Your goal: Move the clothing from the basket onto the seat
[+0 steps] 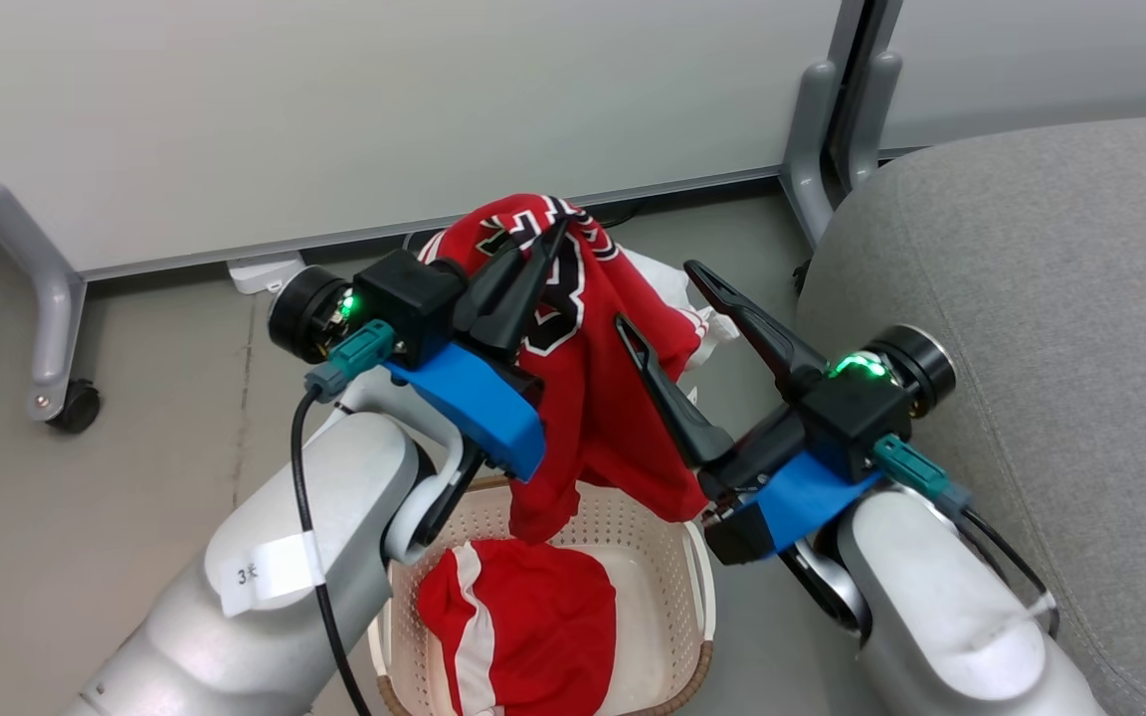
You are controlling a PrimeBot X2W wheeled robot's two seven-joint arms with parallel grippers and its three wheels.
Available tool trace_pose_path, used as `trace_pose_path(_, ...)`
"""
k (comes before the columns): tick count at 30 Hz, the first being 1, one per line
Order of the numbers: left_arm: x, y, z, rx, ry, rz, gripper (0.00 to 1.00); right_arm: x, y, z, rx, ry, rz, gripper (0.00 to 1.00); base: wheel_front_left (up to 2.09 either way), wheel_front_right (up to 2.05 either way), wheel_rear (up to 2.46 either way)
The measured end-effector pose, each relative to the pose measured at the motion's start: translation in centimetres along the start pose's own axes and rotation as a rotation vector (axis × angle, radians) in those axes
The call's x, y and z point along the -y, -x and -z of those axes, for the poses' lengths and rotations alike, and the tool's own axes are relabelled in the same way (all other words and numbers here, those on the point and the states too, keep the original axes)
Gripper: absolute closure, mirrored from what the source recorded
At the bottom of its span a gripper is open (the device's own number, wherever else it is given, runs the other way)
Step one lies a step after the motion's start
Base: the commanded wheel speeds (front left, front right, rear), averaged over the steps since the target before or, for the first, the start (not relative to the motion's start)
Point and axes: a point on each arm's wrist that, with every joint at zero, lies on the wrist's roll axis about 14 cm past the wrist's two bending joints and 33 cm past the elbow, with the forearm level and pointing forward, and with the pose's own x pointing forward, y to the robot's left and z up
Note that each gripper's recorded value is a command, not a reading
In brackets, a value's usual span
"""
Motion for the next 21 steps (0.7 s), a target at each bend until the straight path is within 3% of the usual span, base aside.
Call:
trace_pose_path(7, 0.3, -0.3, 0.0, 0.005, 0.000, 0.010, 1.00, -0.4, -2.4, 1.2, -0.043, 0.064, -0.061, 0.00, 0.00, 0.00, 0.00)
trace_pose_path(15, 0.4, -0.7, -0.1, 0.016, -0.001, 0.022, 1.00, -1.2, -2.4, 6.1, -0.197, 0.050, -0.096, 0.00, 0.00, 0.00, 0.00)
trace_pose_path(16, 0.4, -0.7, -0.1, 0.016, -0.001, 0.024, 1.00, -1.2, -2.4, 6.6, -0.215, 0.040, -0.094, 0.07, 0.00, 0.00, 0.00)
trace_pose_path(17, 0.4, -0.7, -0.1, 0.018, -0.001, 0.025, 1.00, -1.3, -2.3, 7.2, -0.233, 0.036, -0.096, 1.00, 0.00, 0.00, 0.00)
trace_pose_path(21, 0.5, -0.8, -0.1, 0.020, 0.001, 0.029, 1.00, -2.0, -2.6, 7.6, -0.250, 0.015, -0.110, 1.00, 0.00, 0.00, 0.00)
